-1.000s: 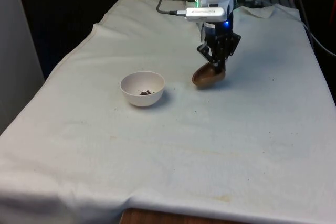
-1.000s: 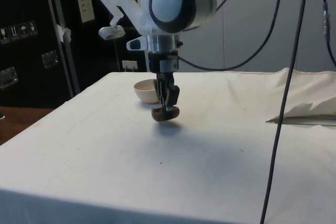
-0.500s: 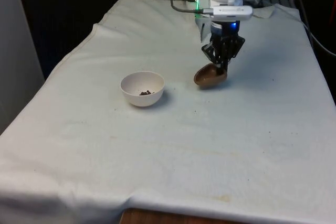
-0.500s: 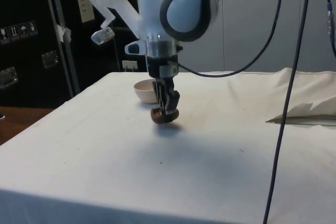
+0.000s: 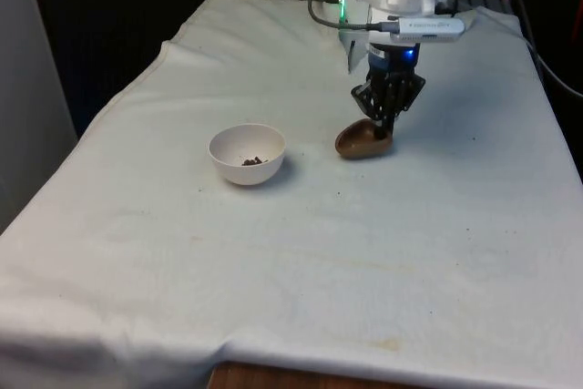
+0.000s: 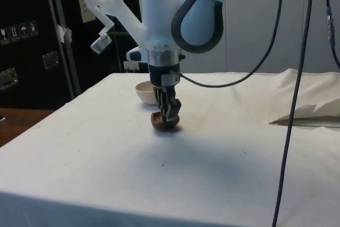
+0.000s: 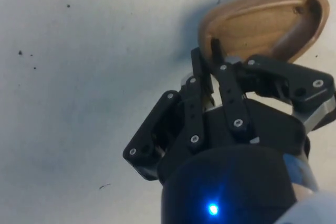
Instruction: Pour the coffee beans from the cup into the bowl.
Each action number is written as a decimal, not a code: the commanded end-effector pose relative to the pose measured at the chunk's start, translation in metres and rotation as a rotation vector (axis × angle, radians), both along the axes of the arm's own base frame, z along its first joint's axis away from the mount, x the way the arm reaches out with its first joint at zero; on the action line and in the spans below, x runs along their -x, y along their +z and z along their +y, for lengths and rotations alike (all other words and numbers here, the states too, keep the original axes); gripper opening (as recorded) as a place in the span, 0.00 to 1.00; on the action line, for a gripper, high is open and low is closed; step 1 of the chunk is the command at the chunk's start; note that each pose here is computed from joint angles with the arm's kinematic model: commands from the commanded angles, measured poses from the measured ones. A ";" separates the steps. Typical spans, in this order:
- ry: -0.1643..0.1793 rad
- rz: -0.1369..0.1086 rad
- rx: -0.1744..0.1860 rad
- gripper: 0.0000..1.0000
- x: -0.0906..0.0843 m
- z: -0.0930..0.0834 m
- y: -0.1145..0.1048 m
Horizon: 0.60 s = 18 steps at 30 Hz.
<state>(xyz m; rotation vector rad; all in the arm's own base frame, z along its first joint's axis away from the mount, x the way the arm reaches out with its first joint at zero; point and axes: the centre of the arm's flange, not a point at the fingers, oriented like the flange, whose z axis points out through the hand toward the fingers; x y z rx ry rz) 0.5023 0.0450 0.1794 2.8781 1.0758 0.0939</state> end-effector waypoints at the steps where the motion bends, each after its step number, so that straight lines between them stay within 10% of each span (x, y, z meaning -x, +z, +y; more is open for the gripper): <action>1: -0.001 -0.002 0.004 0.03 0.001 0.000 0.001; 18: 0.000 0.003 0.002 0.92 0.001 0.001 0.001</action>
